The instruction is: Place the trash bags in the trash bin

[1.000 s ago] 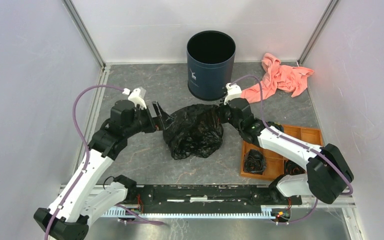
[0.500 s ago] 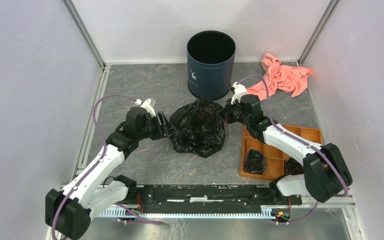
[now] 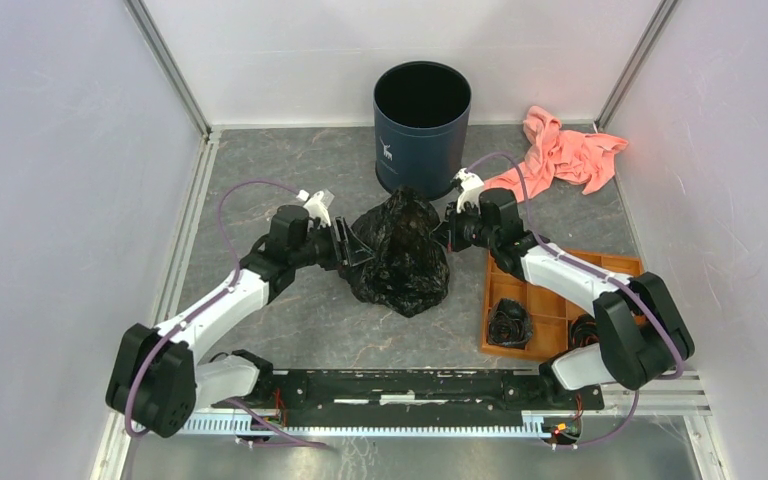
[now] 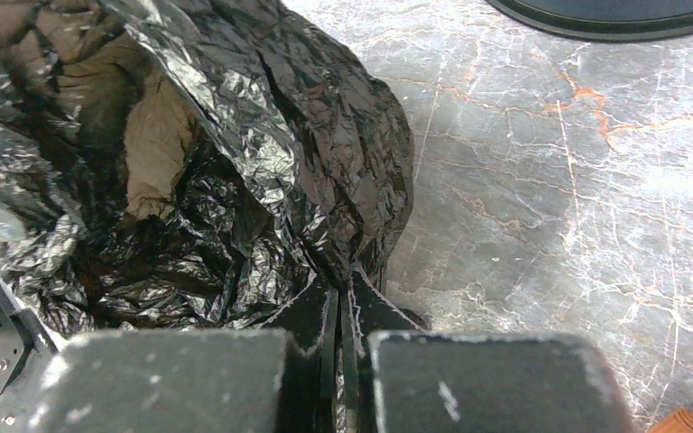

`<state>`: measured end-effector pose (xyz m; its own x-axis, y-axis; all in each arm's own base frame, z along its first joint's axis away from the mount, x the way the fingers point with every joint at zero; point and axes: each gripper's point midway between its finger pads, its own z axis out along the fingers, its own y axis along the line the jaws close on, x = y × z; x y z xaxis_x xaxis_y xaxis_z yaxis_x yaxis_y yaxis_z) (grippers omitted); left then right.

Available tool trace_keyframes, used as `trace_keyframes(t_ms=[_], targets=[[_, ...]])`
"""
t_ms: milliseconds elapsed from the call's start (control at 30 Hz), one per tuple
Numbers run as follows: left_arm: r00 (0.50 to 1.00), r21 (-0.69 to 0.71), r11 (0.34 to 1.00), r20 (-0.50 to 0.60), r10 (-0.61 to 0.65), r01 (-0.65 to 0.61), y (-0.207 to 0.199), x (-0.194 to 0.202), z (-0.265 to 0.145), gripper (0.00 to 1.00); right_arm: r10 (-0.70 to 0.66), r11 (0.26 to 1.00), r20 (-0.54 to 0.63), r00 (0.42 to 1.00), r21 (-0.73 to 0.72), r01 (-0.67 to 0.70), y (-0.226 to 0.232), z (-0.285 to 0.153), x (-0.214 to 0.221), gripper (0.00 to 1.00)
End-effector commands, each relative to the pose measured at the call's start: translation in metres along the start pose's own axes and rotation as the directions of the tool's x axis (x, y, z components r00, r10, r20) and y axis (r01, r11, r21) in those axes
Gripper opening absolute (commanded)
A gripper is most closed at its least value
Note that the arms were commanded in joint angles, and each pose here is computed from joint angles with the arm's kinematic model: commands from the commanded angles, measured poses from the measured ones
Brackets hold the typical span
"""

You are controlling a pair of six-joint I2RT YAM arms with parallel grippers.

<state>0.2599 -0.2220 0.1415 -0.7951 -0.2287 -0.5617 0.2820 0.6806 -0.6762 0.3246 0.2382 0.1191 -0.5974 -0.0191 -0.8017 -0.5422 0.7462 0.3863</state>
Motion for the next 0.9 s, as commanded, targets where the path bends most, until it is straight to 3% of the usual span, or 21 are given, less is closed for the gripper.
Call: trace_keyframes(t_ms=[0, 100, 333, 400, 433, 533, 633, 667, 767, 867], targets=[[0.999, 0.109, 0.993, 0.033, 0.039, -0.043, -0.017, -0.01, 0.007, 0.56, -0.041, 0.997, 0.067, 0.997, -0.07, 0.046, 0.013, 0.002, -0.024, 0.0], [1.0, 0.098, 0.995, 0.018, 0.016, -0.018, -0.011, -0.006, 0.013, 0.53, -0.04, 0.996, 0.063, 0.997, -0.08, 0.045, 0.014, 0.003, -0.023, 0.0], [1.0, 0.031, 0.999, -0.007, -0.026, 0.026, 0.011, 0.008, 0.02, 0.76, -0.044, 0.995, 0.07, 0.997, -0.089, 0.05, 0.016, 0.0, -0.023, 0.0], [0.999, 0.074, 0.996, -0.011, -0.039, 0.04, 0.005, 0.012, 0.019, 0.77, -0.046, 0.994, 0.072, 0.996, -0.093, 0.052, 0.017, -0.001, -0.023, 0.0], [0.999, 0.105, 0.993, -0.017, -0.051, 0.052, 0.0, 0.014, 0.017, 0.73, -0.043, 0.994, 0.069, 0.997, -0.093, 0.049, 0.017, -0.001, -0.022, 0.0], [0.997, 0.2, 0.977, -0.006, -0.076, 0.075, -0.02, 0.012, 0.009, 0.48, -0.039, 0.994, 0.074, 0.996, -0.101, 0.047, 0.02, -0.004, -0.023, 0.0], [0.997, 0.173, 0.982, 0.014, -0.078, 0.074, -0.026, 0.007, -0.005, 0.1, -0.039, 0.994, 0.093, 0.995, -0.101, 0.048, 0.023, -0.009, -0.029, 0.0], [0.997, 0.134, 0.988, 0.028, -0.075, 0.07, -0.024, 0.003, -0.011, 0.03, -0.043, 0.994, 0.101, 0.994, -0.092, 0.052, 0.023, -0.013, -0.034, 0.0], [0.992, 0.003, 0.999, 0.121, -0.038, 0.038, -0.025, -0.024, -0.039, 0.02, -0.079, 0.996, 0.151, 0.985, -0.023, 0.083, 0.021, -0.027, -0.058, 0.0], [0.956, -0.157, 0.988, 0.286, 0.06, -0.015, -0.045, -0.087, -0.088, 0.02, -0.148, 0.988, 0.231, 0.962, 0.072, 0.135, 0.024, -0.051, -0.112, 0.0]])
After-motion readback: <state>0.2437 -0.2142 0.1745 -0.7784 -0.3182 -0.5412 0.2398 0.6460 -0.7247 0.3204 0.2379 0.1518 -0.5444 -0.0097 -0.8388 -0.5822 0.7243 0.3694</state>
